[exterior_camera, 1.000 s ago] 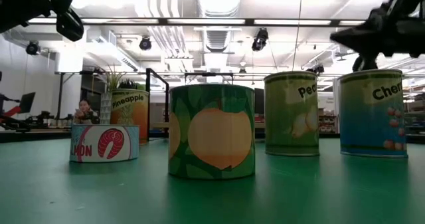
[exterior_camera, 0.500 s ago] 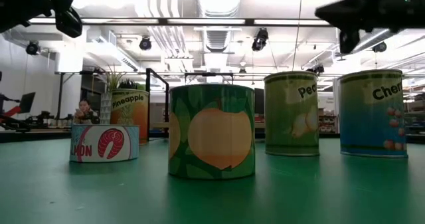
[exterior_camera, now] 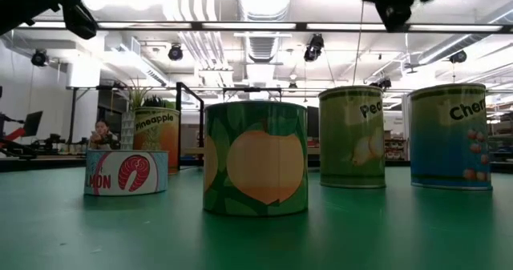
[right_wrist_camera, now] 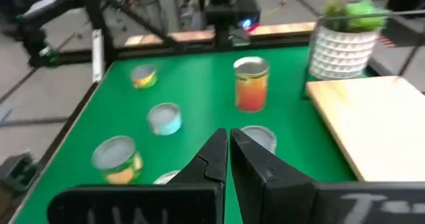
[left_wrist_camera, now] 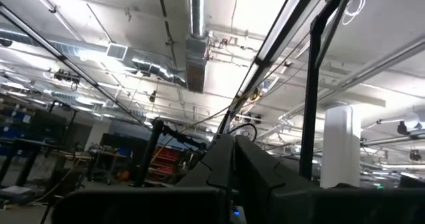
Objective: Pick and place cans onto a shelf
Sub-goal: Put the canned pears on the shelf
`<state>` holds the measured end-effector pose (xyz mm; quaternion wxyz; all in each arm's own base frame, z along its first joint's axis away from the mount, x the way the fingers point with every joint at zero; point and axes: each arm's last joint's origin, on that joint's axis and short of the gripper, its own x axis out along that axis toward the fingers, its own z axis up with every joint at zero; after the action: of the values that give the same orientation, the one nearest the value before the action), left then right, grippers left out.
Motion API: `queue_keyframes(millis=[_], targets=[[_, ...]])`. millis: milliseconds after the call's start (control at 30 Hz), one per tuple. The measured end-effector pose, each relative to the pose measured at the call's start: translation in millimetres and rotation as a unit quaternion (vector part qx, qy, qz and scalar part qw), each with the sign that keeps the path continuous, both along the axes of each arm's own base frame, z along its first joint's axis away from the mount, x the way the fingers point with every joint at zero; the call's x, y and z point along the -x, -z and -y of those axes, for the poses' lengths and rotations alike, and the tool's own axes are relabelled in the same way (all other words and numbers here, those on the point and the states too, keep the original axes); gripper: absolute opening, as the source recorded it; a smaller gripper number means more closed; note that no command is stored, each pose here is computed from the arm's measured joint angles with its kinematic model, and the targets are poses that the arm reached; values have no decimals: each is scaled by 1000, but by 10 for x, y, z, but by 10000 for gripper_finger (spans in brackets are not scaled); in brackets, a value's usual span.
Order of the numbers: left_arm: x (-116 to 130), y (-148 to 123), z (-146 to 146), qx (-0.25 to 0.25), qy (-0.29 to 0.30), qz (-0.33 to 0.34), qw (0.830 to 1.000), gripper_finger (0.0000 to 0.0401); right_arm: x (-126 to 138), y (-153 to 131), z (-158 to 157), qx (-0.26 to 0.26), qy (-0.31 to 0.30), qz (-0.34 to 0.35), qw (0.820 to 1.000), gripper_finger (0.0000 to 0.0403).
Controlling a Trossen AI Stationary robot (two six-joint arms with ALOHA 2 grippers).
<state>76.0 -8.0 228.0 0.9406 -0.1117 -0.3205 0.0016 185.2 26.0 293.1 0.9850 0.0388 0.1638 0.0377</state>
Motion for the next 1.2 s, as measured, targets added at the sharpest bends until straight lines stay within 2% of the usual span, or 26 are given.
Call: queue_keyframes(millis=[167,433,800,967,1200], targets=[[19,-24,-4,-27,-24,13,999,0,-159,-35,-180,6,-29,-86,996,9],[67,-77,-14,-51,-54,45,996,0,-324,13,-485,61,-1,-227,972,9],[84,-94,-17,-59,-65,56,995,0,-741,202,-726,98,2,-288,953,14],[84,-95,-17,-59,-65,56,995,0,-925,207,-801,101,3,-296,950,63],[84,-94,-17,-58,-64,57,995,0,-1073,206,-861,93,15,-316,944,188]])
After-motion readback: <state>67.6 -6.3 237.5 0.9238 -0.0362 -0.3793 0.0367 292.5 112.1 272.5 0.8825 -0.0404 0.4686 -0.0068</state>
